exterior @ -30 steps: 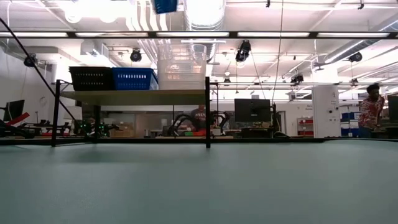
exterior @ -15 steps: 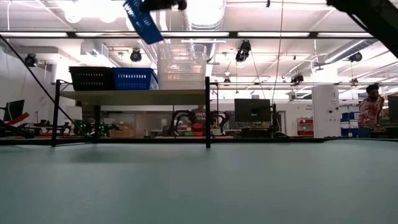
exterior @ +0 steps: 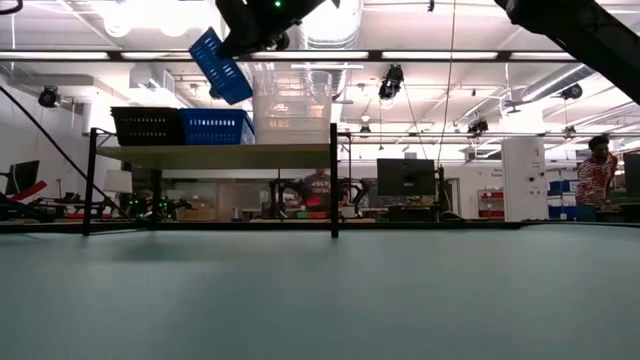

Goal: Stack baskets on shelf by color
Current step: Stack the blue bin on top of the blue bins on the shelf, then return to Home Position

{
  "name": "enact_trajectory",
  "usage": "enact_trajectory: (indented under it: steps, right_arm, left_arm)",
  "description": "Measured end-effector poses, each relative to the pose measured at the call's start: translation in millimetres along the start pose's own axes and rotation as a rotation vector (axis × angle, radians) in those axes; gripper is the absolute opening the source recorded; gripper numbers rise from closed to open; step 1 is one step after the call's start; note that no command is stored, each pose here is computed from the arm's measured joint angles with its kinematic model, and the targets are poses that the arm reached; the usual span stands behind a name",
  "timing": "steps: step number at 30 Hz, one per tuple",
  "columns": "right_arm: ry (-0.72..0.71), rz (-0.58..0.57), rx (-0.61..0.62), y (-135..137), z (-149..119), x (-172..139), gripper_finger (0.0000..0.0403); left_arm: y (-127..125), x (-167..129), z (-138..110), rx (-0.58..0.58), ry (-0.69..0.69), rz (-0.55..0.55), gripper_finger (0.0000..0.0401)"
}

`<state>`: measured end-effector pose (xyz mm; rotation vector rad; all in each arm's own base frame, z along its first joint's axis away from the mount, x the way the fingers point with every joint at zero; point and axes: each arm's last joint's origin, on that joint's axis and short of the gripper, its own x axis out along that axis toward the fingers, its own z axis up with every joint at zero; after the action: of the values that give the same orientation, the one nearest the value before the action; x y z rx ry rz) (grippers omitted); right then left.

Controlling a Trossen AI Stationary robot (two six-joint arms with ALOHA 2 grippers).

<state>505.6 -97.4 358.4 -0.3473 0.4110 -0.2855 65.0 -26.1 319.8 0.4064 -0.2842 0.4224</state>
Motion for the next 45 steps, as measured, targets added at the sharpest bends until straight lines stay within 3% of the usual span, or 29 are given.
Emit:
enact_trajectory:
  steps: [7,18,25,29,33,37,41,45]
  right_arm:
    - [-0.003,-0.006,-0.019,-2,-1,1,0.0015]
    - [0.012,-0.015,-0.009,-1,-7,9,0.0094]
    - [-0.001,-0.019,-0.018,-2,-6,8,0.0121]
    - [-0.031,-0.018,-0.020,1,-1,7,0.0109]
    - [-0.042,0.017,-0.102,13,12,-10,0.0068]
    - [-0.068,0.150,-0.175,31,34,-46,0.0018]
    - [-0.034,0.257,-0.200,55,38,-74,0.0011]
    - [0.019,0.257,-0.243,77,25,-100,0.0011]
  left_arm:
    - [0,0,0,0.000,-0.001,-0.002,0.0001]
    - [-3,1,1,0.010,-0.011,-0.017,0.0001]
    - [-3,1,1,0.010,-0.011,-0.017,0.0001]
    - [-3,1,1,0.010,-0.011,-0.018,0.0001]
    - [-4,1,0,0.014,-0.010,-0.020,0.0001]
    - [-7,1,-2,0.040,0.003,-0.037,0.0001]
    - [-16,0,-10,0.135,0.042,-0.107,0.0001]
    - [-22,1,-13,0.156,0.063,-0.137,0.0001]
